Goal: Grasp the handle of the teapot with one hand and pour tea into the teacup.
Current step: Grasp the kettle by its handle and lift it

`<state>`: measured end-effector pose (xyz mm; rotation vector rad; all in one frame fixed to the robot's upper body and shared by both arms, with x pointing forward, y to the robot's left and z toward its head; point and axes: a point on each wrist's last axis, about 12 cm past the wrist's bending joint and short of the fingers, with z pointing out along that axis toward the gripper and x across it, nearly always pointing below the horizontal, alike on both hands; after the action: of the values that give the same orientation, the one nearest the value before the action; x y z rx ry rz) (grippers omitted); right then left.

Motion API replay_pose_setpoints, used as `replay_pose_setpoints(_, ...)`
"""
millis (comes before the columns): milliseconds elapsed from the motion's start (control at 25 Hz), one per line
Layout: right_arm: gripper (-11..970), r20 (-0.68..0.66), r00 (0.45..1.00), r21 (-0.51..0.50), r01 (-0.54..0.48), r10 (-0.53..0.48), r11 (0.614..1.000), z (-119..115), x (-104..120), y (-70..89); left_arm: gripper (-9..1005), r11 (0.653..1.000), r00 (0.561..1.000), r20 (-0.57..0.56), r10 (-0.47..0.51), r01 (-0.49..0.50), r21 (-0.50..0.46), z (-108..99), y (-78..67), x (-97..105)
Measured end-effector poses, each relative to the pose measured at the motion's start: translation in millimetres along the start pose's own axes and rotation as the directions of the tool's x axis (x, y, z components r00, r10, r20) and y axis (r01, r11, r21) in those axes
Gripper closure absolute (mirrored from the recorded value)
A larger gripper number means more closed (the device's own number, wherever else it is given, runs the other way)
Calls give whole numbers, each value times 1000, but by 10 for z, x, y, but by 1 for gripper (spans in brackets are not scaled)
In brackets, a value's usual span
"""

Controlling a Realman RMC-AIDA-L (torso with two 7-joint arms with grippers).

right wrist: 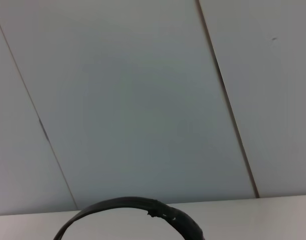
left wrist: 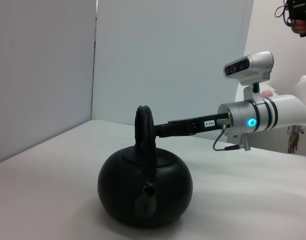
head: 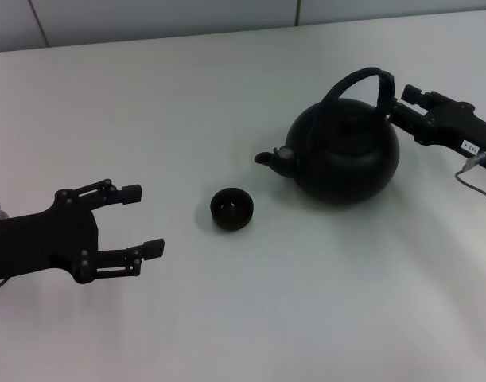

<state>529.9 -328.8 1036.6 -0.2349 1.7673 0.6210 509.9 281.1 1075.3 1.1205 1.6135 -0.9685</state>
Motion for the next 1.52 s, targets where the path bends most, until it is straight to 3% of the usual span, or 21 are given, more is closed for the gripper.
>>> replay_pose_setpoints(120,414,1,1000,-2,1,-1,1000,0,-1,2,125,1000,1000,0,0,0,-1,2,-1,3)
replay_pose_setpoints(720,751,7,999,-7,37,-37,999,19,-45,-7,126,1000,1000,3,1,-1,-4,33,-7,10)
replay_pose_setpoints(1000,816,7,999,-8,45,-45,999,19,-45,-6,125,1000,1000,1,3,-3,-10,37,0,10)
replay_pose_setpoints(1520,826,9,996,-5,85,-85,996,-21,-134,-67,126,1000,1000,-2,-2,2,-20,47,2,25)
